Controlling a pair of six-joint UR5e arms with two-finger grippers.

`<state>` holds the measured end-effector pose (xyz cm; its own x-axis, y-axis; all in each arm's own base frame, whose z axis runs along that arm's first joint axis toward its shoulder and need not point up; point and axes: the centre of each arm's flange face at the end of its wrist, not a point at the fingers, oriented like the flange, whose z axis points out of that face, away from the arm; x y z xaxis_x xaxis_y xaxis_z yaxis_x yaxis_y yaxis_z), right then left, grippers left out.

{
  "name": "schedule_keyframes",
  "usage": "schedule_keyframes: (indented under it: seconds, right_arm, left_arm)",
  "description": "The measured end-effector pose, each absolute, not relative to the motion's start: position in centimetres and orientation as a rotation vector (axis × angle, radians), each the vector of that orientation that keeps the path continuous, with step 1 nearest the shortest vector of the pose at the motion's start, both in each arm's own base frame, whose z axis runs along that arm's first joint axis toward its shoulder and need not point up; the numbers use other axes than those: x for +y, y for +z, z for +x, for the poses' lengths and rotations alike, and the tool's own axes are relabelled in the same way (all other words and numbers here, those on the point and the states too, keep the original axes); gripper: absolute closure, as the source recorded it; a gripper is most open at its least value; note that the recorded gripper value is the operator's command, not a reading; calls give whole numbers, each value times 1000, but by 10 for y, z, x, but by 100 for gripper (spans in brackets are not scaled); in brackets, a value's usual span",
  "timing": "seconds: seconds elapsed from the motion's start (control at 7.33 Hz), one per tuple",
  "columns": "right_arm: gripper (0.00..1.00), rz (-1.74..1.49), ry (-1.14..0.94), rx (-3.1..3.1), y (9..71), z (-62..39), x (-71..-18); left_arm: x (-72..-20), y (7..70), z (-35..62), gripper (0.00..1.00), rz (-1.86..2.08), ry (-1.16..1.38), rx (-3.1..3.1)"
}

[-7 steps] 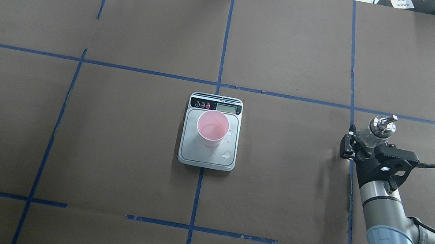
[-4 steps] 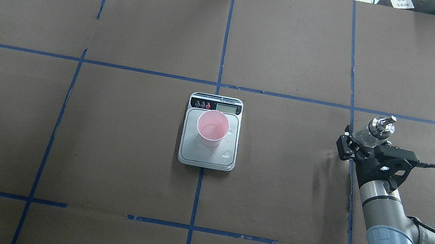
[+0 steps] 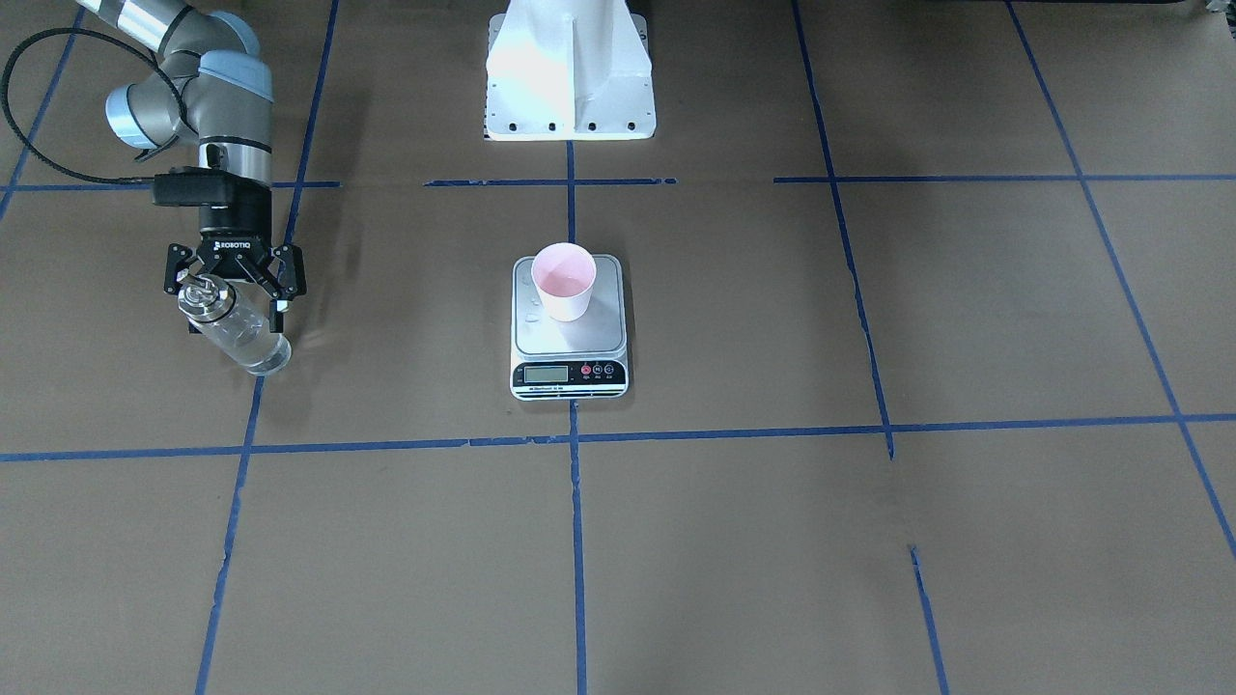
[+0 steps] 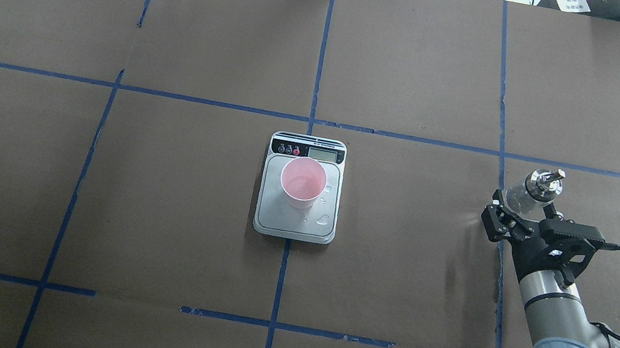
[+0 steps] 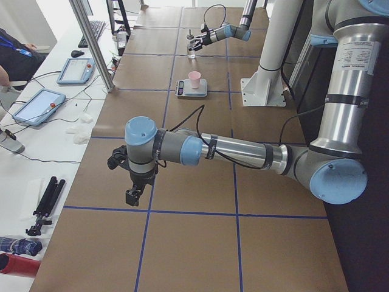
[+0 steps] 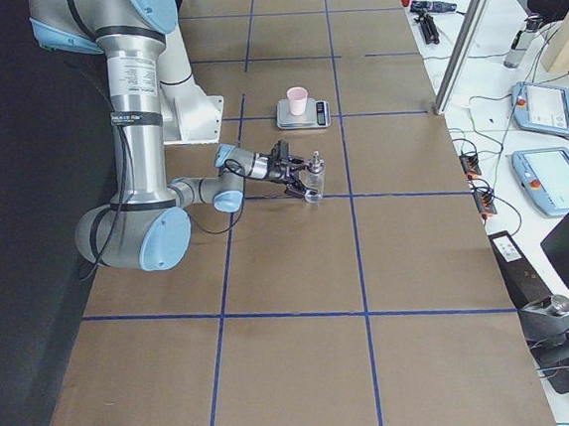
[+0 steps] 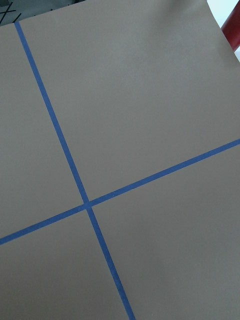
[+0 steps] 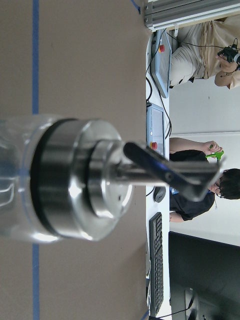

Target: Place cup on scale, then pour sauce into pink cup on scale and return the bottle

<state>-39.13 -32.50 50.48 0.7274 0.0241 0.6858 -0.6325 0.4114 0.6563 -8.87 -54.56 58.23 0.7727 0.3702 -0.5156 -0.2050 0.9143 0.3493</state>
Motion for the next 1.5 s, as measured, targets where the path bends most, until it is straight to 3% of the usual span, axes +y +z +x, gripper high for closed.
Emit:
schedule_keyframes:
  seconds: [0.82, 1.5]
  right_arm:
    - [0, 1066, 366, -706, 489, -339, -261]
    - [0, 1096, 361, -719, 387, -283, -252]
  left_arm:
    - [-544, 581, -89, 0, 286, 318, 614]
    - [-540, 578, -88, 0, 292, 320, 613]
